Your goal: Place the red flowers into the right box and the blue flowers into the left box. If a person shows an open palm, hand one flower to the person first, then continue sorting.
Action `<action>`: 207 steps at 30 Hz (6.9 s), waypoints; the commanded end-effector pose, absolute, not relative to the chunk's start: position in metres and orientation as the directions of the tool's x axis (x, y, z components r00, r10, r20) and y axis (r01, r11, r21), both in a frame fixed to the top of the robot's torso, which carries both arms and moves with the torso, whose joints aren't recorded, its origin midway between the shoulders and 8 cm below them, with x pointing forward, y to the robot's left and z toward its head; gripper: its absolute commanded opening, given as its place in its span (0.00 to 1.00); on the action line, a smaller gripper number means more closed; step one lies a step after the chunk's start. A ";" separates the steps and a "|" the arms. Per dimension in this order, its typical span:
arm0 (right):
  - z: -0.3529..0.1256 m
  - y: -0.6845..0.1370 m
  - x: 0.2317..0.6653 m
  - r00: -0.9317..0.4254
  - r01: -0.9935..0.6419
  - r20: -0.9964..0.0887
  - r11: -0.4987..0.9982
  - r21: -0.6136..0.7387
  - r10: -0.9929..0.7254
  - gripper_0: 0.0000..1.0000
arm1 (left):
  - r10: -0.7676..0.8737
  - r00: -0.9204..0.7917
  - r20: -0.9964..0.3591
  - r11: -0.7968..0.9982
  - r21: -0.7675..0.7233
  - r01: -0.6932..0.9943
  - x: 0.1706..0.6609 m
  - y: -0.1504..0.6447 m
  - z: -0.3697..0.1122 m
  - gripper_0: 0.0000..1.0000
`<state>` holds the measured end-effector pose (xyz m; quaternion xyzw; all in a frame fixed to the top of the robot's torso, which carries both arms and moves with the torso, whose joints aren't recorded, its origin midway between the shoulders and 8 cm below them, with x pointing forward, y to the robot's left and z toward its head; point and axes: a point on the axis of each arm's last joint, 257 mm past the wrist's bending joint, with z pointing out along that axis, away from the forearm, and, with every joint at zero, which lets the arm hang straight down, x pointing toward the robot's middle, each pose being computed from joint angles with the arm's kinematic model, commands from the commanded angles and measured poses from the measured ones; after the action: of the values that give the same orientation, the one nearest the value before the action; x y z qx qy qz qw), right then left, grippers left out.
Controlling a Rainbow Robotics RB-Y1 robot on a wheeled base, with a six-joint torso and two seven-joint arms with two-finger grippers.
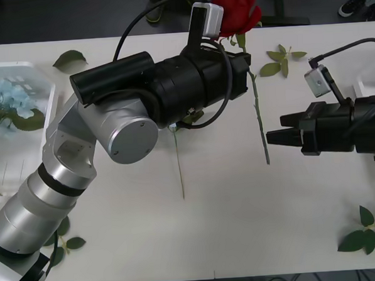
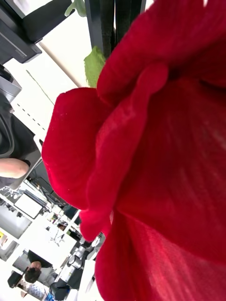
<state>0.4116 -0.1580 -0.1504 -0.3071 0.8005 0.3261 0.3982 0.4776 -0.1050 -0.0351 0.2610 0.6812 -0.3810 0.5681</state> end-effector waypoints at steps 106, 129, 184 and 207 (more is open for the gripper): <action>-0.228 -0.680 0.414 -0.843 0.205 -0.537 0.937 -0.283 0.022 0.00 | -0.207 -0.758 -0.618 0.958 -0.285 -0.029 0.485 0.048 -0.196 1.00; -0.235 -0.676 0.433 -0.818 0.192 -0.574 0.926 -0.325 -0.031 0.73 | -0.212 -0.740 -0.638 0.973 -0.209 -0.099 0.515 0.066 -0.257 1.00; -0.185 -0.266 0.406 -0.391 -0.816 -0.512 0.545 -0.192 -0.765 0.73 | -0.020 -0.736 -0.677 0.992 -0.105 0.069 0.518 0.049 -0.311 0.11; -0.205 -0.190 0.414 -0.088 -0.894 -0.702 0.367 -0.258 -0.707 0.73 | 0.163 -0.661 -0.733 0.983 0.065 0.170 0.525 0.089 -0.294 0.10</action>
<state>0.4106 -0.1887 -0.2153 -0.5409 0.7363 0.1317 0.3845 0.5229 0.0881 -0.3052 0.0916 0.9159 0.0004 0.3908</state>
